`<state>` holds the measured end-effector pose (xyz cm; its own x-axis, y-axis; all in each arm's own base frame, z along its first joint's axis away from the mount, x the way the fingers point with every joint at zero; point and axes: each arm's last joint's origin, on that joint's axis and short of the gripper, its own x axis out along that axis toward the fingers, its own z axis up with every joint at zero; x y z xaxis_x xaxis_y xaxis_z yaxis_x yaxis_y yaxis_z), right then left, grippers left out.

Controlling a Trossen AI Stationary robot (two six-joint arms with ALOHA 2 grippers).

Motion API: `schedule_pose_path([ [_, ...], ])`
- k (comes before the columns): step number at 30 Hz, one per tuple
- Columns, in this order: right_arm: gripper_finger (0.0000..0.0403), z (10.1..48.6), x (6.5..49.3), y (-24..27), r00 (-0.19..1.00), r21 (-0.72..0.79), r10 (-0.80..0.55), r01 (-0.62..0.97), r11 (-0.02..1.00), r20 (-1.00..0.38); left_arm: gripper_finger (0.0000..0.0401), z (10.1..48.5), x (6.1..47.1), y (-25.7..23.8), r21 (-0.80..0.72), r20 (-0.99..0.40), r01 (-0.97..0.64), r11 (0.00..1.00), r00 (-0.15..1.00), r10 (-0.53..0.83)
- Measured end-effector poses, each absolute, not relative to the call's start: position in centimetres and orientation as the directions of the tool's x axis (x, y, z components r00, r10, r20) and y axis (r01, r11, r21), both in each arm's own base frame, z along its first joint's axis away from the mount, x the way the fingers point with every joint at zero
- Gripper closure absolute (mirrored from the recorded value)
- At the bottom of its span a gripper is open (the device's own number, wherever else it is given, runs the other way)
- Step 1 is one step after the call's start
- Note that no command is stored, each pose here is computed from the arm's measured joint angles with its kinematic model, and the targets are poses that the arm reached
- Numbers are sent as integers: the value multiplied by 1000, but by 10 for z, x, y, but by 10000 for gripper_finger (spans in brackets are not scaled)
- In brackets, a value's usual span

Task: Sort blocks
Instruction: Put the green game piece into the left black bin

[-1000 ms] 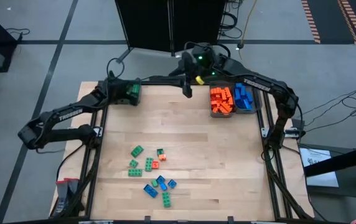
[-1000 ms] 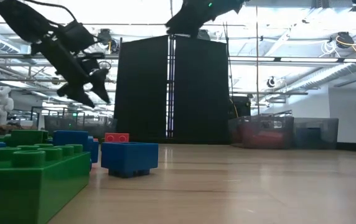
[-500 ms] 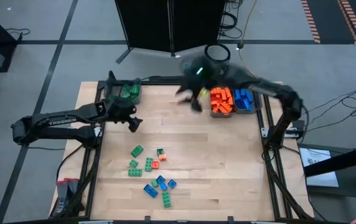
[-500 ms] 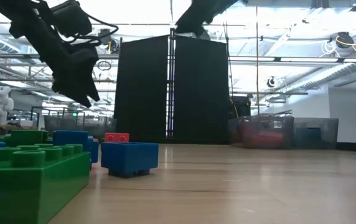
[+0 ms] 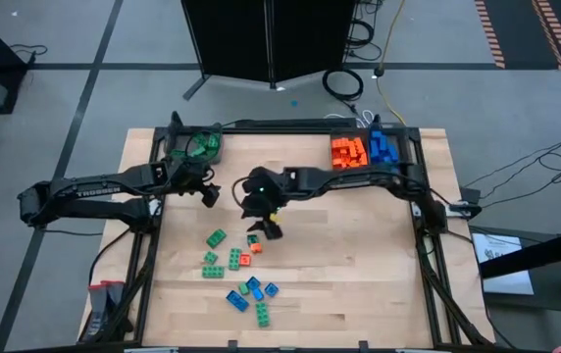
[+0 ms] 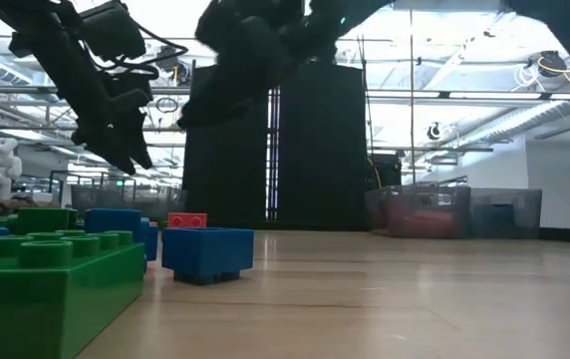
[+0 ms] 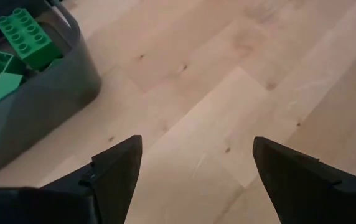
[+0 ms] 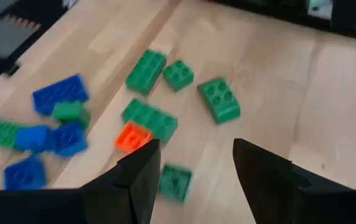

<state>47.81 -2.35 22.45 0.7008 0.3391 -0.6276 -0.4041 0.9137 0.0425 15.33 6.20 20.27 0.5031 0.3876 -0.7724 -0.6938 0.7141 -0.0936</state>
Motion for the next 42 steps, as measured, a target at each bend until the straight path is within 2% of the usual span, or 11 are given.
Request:
schedule_pose_path([
  [7,206,176,498,-16,698,130,333,-328,936,-634,95,202,153,62,-91,-776,-694,714,498,386],
  [12,206,143,502,-15,660,160,298,-263,952,-689,95,202,152,62,-86,-779,-693,716,495,384],
  [19,206,120,502,-15,613,226,312,-216,950,-726,95,202,152,62,-85,-780,-691,717,494,384],
  [33,206,127,490,-9,518,299,362,-204,932,-775,95,202,152,62,-69,-784,-681,729,489,382],
  [38,206,137,480,-12,456,266,347,-233,935,-820,95,202,152,62,-66,-784,-681,729,488,385],
  [42,207,156,476,-19,488,205,308,-253,945,-817,95,202,152,62,-58,-779,-687,724,484,398],
])
